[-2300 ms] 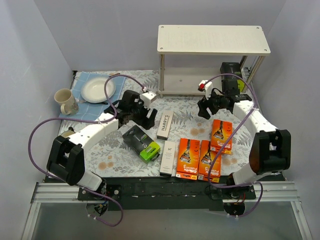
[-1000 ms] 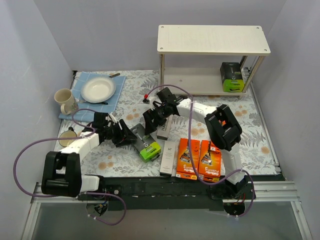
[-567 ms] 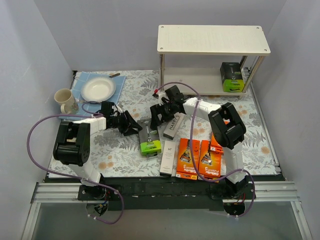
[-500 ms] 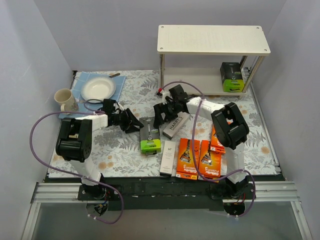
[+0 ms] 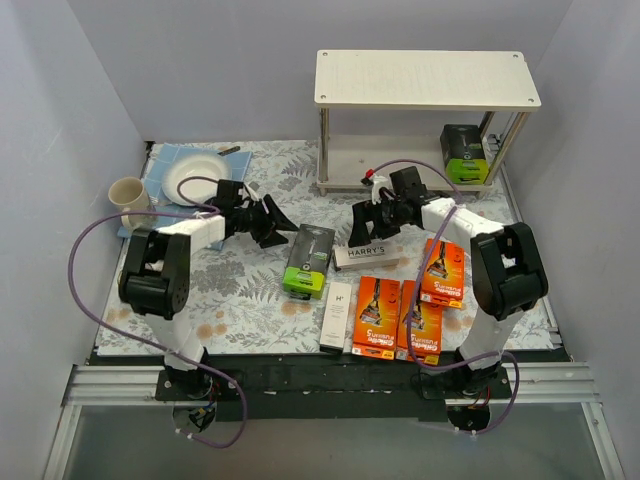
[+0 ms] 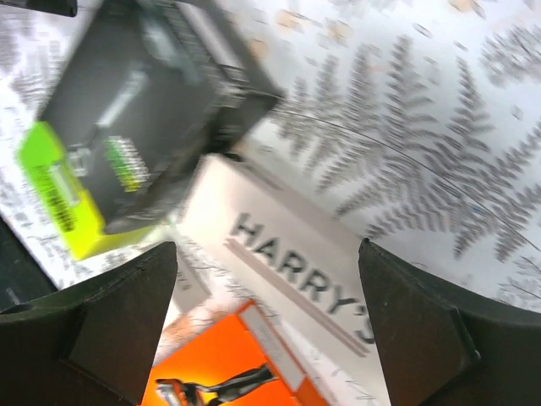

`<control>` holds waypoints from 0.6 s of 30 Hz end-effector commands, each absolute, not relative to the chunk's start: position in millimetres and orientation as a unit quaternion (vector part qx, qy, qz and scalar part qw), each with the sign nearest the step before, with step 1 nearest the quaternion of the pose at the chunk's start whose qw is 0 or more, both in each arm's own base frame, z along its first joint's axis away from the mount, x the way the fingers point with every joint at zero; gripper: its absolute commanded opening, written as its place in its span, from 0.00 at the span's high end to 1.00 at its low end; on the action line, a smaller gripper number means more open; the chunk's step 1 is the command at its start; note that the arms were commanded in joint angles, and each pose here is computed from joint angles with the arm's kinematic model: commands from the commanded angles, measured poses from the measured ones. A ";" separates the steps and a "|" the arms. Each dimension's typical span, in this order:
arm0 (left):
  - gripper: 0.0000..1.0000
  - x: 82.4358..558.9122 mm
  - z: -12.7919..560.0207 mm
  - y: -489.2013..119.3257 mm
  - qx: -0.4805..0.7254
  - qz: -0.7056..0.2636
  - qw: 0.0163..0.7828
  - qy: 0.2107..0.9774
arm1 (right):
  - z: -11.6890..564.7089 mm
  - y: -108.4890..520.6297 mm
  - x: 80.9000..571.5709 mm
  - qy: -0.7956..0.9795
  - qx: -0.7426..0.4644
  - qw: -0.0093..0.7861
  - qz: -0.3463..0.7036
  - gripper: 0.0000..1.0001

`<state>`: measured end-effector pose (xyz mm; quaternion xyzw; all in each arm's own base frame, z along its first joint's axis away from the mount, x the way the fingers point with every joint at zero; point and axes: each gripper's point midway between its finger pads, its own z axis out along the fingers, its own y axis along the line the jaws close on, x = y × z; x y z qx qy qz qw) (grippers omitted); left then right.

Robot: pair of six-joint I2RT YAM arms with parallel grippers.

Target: Place and organize the shaving razors onto the shelf

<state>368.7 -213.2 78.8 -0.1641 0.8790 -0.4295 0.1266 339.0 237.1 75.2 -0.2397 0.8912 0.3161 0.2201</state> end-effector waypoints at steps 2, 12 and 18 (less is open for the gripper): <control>0.44 321.2 123.8 -182.6 -0.159 -0.416 0.200 0.873 | 119.1 270.3 319.3 0.846 -0.290 0.251 0.370 0.05; 0.57 254.7 98.1 -178.3 -0.146 -0.463 0.193 0.853 | 137.1 298.3 313.2 0.831 -0.257 0.223 0.439 0.07; 0.59 225.3 76.9 -186.8 -0.126 -0.500 0.163 0.841 | 140.9 321.0 289.8 0.807 -0.243 0.174 0.510 0.11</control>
